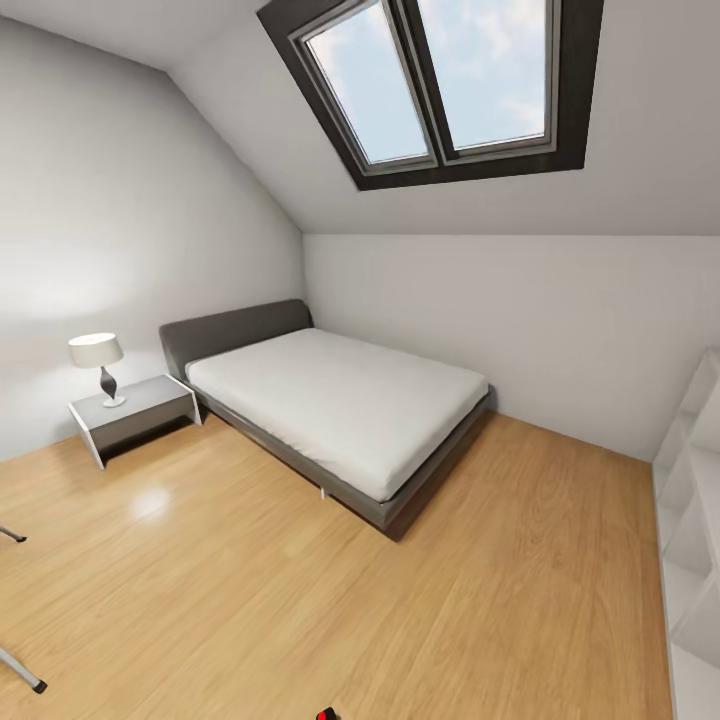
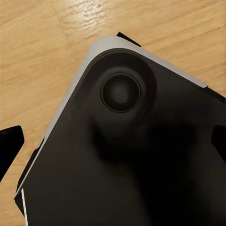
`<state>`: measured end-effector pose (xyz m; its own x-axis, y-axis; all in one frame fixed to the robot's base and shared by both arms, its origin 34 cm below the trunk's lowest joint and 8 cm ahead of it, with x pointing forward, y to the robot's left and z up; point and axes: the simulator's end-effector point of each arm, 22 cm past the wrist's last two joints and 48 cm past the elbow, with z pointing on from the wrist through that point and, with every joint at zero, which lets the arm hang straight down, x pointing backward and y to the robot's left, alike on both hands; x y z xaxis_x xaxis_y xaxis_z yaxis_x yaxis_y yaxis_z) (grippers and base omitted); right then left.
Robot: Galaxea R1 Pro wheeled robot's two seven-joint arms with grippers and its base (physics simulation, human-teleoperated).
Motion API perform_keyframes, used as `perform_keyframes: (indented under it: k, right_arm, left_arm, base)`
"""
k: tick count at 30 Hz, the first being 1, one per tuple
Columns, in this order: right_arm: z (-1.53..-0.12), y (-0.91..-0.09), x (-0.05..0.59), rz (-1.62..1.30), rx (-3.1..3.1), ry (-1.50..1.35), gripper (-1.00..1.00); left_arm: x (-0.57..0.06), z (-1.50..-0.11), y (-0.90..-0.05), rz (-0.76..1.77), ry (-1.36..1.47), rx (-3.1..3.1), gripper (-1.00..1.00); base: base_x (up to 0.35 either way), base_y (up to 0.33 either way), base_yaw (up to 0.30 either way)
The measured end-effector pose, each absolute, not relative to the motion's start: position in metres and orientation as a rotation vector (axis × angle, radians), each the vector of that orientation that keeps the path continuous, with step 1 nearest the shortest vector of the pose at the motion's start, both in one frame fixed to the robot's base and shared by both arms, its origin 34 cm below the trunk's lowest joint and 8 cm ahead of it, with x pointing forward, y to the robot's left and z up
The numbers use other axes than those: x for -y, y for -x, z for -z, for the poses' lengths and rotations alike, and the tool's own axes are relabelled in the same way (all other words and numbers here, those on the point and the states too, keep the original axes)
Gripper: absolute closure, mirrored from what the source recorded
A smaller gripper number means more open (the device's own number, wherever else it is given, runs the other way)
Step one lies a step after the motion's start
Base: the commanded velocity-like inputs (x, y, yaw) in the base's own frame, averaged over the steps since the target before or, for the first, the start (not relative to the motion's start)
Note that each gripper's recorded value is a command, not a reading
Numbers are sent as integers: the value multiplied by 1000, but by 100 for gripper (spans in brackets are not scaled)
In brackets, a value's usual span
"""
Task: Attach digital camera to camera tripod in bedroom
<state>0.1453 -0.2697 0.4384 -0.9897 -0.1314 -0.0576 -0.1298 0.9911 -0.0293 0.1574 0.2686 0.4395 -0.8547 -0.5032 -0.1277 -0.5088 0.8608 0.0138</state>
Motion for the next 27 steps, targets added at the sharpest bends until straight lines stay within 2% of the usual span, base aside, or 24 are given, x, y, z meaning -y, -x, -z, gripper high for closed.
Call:
perform_keyframes:
  k: [14, 27]
  right_arm:
    - [-438, -145, 270, 39, -3075, 205, -100]
    - [-438, -145, 269, 37, -3075, 205, -100]
  left_arm:
    - [-269, -440, -157, -71, 795, -2914, -100]
    - [-268, -440, -157, -70, 786, -2917, -100]
  base:
    - [7, -1, 0]
    - [97, -73, 0]
